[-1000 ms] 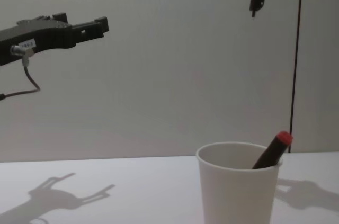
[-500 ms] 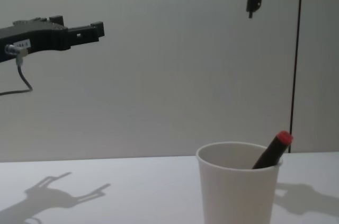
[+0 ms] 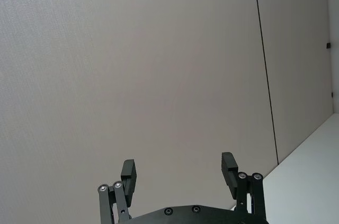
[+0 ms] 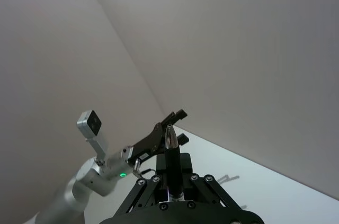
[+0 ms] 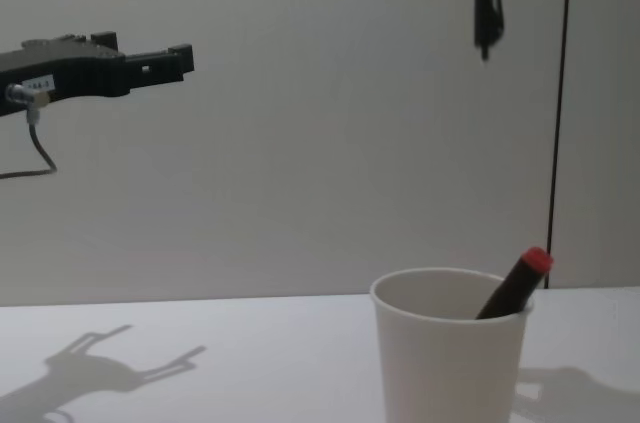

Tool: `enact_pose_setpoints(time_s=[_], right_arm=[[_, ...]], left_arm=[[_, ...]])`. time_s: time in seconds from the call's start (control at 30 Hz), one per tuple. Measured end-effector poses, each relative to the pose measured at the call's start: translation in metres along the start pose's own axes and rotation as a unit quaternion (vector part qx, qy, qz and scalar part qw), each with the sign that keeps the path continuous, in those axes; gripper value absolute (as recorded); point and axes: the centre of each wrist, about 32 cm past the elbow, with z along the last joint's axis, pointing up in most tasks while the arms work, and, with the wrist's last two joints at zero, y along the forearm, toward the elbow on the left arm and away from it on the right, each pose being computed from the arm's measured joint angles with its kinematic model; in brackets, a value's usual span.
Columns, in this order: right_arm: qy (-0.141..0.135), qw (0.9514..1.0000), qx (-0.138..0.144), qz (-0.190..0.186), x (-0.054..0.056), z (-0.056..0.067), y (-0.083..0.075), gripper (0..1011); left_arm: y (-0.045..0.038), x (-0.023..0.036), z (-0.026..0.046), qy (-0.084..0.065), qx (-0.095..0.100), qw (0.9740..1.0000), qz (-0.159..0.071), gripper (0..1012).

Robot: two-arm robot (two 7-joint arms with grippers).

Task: Place the pen into the pen holder.

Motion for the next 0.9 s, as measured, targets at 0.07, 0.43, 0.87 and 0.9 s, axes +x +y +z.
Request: enact_pose_setpoints(time_s=[0.07,0.43,0.87,0.9], right_arm=[[-0.004,1.0,-0.007,0.001,0.0,-0.002,-0.002,141],[-0.048,0.9985,-0.026,-0.001,-0.003,-0.02,-0.001,141],[-0.074,0.9968,-0.031,-0.004,-0.008,-0.047,0.017,141],[-0.075,0.9967,-0.032,-0.004,-0.008,-0.049,0.018,141]], left_arm=[[0.0,0.0002,0.0002,0.0,0.001,1.0,0.0,1001],[0.0001,0.0008,0.0009,-0.001,0.002,1.0,0.0,1001],[0.0002,0.0009,0.001,-0.001,0.003,1.0,0.0,1001],[0.0002,0.0009,0.0009,-0.001,0.003,1.0,0.0,1001]])
